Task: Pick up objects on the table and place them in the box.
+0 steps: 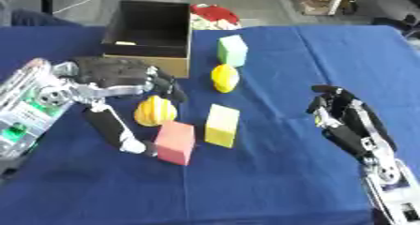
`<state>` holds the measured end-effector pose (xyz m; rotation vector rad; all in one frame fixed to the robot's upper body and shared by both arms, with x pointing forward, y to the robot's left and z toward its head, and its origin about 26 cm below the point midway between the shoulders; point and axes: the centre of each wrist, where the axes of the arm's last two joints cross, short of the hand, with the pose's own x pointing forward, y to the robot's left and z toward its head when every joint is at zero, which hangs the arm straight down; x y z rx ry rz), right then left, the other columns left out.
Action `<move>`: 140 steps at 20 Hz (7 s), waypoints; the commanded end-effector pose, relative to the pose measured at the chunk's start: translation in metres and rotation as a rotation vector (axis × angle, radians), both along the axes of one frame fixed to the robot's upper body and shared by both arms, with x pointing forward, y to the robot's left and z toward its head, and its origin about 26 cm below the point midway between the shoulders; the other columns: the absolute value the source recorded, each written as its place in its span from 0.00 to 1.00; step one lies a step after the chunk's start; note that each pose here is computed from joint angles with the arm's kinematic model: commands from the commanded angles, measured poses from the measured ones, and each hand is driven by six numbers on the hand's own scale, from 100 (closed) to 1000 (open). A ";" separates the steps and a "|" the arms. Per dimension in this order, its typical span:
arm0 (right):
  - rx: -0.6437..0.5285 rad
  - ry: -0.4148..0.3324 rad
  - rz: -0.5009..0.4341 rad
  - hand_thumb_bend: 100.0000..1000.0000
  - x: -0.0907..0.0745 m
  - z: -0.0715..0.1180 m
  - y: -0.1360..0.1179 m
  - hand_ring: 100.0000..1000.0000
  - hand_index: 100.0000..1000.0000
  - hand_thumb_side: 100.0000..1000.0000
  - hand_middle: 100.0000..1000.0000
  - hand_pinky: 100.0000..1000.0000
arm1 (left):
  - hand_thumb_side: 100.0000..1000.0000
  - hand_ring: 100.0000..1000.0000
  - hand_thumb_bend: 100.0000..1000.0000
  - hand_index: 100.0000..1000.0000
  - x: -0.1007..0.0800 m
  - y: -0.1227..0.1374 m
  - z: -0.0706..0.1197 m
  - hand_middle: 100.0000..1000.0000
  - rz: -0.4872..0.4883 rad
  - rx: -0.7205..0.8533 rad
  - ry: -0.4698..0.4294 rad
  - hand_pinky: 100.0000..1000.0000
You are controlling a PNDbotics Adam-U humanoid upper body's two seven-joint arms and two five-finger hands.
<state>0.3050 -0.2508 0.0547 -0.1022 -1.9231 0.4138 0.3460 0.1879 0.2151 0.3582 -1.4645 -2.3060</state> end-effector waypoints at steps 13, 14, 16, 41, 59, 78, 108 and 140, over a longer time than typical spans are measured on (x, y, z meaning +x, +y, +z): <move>-0.013 -0.025 -0.010 0.00 0.001 0.008 -0.004 0.52 0.74 0.27 0.45 0.66 | 0.26 0.72 0.52 0.86 0.015 -0.003 -0.005 0.71 0.009 0.101 -0.067 0.80; -0.013 -0.025 -0.009 0.00 0.001 0.007 -0.004 0.52 0.74 0.27 0.45 0.66 | 0.26 0.72 0.52 0.86 0.016 -0.003 -0.006 0.71 0.025 0.086 -0.072 0.80; -0.012 -0.024 -0.008 0.00 0.001 0.007 -0.004 0.52 0.74 0.27 0.45 0.66 | 0.26 0.71 0.52 0.86 0.017 -0.004 -0.010 0.71 0.052 0.062 -0.083 0.80; -0.010 -0.021 0.004 0.00 0.001 0.007 -0.002 0.52 0.74 0.27 0.45 0.66 | 0.09 0.46 0.33 0.64 0.032 -0.021 -0.056 0.42 0.126 -0.006 -0.008 0.65; -0.012 -0.020 0.003 0.00 0.001 0.007 -0.002 0.52 0.74 0.27 0.45 0.66 | 0.26 0.59 0.44 0.76 0.018 -0.011 -0.021 0.55 0.095 -0.025 -0.060 0.74; -0.006 -0.015 0.003 0.00 0.001 0.006 -0.001 0.52 0.74 0.26 0.45 0.66 | 0.36 0.73 0.54 0.85 0.037 -0.022 -0.052 0.71 0.217 -0.039 -0.072 0.83; -0.010 -0.006 0.002 0.00 0.001 0.004 -0.001 0.52 0.74 0.26 0.45 0.66 | 0.03 0.38 0.19 0.64 0.024 -0.002 0.011 0.36 0.278 -0.243 -0.177 0.61; 0.001 0.032 0.103 0.00 0.004 -0.002 0.017 0.52 0.74 0.23 0.45 0.66 | 0.42 0.66 0.16 0.88 0.157 0.056 -0.033 0.69 1.277 -0.610 -0.533 0.79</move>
